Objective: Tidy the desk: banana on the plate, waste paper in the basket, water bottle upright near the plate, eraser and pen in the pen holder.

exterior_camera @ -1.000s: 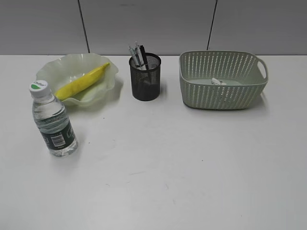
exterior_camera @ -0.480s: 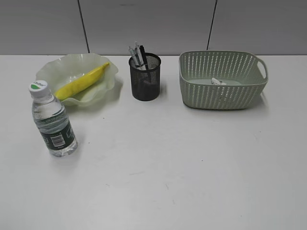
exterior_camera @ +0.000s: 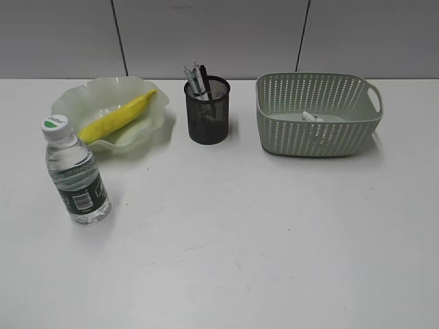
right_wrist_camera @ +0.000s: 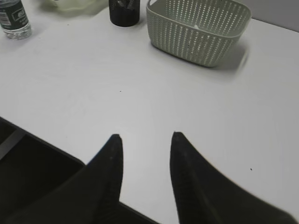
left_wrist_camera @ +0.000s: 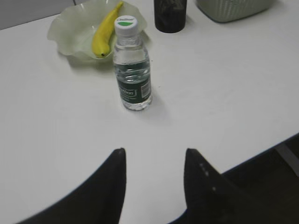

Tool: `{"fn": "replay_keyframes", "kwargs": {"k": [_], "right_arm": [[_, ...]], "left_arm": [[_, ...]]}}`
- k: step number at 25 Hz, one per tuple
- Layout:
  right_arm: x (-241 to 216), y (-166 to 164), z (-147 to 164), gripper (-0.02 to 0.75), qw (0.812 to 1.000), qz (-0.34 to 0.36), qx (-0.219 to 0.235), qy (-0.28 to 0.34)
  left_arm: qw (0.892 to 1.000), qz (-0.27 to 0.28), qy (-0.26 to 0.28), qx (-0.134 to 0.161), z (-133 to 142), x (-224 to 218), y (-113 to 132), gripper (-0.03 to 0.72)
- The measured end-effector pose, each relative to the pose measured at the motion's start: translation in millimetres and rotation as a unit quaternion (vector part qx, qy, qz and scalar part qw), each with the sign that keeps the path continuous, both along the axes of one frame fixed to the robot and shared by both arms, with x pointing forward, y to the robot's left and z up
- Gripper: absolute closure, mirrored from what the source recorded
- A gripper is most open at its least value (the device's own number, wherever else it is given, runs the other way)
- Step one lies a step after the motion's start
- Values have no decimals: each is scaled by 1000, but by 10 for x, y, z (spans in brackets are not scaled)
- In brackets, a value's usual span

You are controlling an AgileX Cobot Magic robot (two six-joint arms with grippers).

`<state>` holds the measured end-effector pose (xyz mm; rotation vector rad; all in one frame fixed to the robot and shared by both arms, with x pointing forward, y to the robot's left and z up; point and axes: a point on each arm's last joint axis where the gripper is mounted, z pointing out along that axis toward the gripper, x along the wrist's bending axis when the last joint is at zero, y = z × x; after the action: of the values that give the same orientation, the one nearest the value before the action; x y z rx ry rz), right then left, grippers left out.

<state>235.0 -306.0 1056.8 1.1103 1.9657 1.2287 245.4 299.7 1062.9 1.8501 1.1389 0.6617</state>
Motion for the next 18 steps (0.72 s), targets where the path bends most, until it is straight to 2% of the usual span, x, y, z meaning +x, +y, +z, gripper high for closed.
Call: {"fn": "replay_keyframes", "kwargs": {"k": [5,11,18], "right_arm": [[-12,11,0,451,995,-98,1,1],[-23,24,0,451,976,-220,1,0],[-27,27,0,451,972,-234,2,-1]], "left_arm": [[996,89,-1,-1,0,-5,12,379],[979,203,-28,-8,2,-96,32,379],[975,217,-50,-14,1,-167,32,379]]}}
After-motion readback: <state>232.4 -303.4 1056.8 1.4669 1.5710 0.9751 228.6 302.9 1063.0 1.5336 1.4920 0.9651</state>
